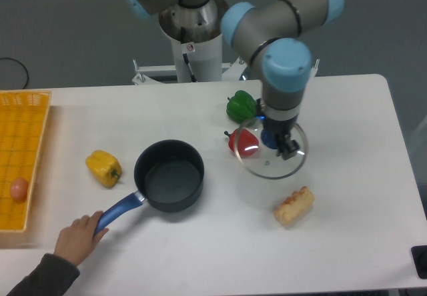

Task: Open the lid
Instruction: 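Lift the glass lid off the saucepan and carry it beside the pan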

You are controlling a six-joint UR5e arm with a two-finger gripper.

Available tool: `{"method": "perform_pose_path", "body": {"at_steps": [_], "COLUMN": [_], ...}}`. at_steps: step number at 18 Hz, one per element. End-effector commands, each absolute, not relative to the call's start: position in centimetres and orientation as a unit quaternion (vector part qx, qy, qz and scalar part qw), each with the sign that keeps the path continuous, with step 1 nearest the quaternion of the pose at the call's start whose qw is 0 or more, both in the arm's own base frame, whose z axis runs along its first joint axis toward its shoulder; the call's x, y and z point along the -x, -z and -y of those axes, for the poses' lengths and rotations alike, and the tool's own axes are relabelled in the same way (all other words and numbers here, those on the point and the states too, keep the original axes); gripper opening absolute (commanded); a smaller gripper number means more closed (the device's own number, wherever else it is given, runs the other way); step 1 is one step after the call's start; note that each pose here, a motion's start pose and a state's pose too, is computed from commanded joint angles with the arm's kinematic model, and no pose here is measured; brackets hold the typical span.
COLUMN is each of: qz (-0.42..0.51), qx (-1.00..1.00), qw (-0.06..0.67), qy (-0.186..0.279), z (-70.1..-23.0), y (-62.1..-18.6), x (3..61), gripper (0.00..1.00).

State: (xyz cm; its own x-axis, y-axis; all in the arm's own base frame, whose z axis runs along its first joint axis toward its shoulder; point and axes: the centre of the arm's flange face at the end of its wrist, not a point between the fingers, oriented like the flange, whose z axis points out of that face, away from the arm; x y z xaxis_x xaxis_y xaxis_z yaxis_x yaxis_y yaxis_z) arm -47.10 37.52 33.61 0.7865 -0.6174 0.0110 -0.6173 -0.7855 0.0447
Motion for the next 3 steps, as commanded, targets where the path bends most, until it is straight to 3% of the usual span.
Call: {"method": "perform_pose_path", "body": {"at_steps": [3], "qz": [0.324], "qx": [-0.946], "qw": [0.026], "qy": [-0.003], "z": [-36.35], "y": [-33.26], "x": [47.93], "gripper": [0.65]}}
